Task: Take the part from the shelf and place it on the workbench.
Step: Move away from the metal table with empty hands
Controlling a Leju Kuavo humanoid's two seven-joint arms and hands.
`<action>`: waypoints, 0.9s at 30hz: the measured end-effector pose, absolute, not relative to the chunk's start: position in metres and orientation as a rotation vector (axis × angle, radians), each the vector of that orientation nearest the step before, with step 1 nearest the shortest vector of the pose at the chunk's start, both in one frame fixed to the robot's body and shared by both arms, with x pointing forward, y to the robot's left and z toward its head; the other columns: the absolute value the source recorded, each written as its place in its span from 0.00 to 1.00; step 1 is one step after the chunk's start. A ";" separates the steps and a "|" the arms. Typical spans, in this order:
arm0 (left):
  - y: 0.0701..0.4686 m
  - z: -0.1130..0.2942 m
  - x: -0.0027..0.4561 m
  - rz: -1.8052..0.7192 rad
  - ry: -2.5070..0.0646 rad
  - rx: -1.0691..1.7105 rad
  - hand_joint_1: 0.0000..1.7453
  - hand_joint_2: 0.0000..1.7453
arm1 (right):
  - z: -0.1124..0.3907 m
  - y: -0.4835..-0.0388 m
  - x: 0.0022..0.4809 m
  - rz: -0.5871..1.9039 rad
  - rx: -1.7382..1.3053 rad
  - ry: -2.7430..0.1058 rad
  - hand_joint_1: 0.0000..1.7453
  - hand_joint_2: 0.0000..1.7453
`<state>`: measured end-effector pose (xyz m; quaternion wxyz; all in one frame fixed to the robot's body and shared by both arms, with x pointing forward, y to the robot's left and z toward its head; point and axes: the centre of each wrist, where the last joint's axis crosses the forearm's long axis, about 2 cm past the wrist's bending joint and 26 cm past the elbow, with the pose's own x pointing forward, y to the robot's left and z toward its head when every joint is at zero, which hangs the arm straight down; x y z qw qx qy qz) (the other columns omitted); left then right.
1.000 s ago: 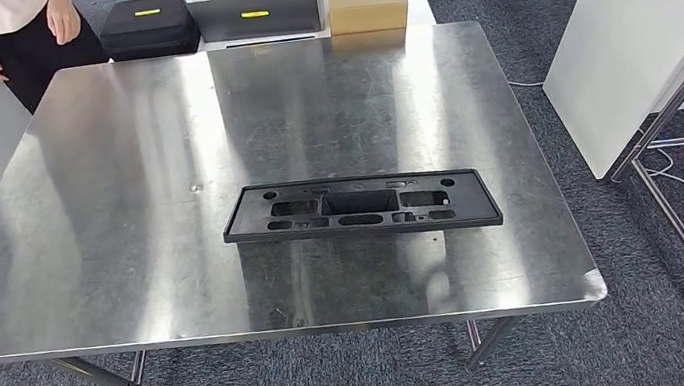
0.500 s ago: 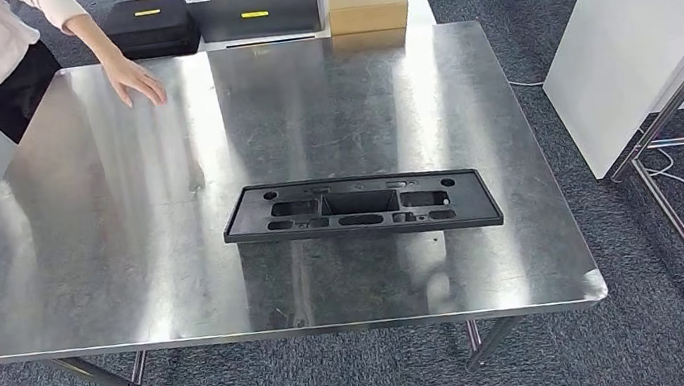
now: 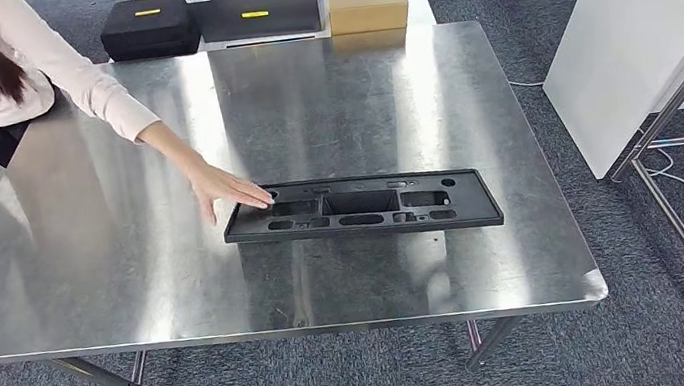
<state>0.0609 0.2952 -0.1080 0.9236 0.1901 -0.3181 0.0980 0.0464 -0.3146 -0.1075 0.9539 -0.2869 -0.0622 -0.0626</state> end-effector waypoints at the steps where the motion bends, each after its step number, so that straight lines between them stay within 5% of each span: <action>1: 0.295 -0.108 0.061 0.201 -0.653 0.390 0.00 0.00 | -0.108 -0.314 0.046 -0.127 -0.582 -0.126 0.00 0.00; 27: 0.291 -0.108 0.060 0.202 -0.654 0.375 0.00 0.00 | -0.107 -0.320 0.050 -0.112 -0.578 -0.135 0.00 0.00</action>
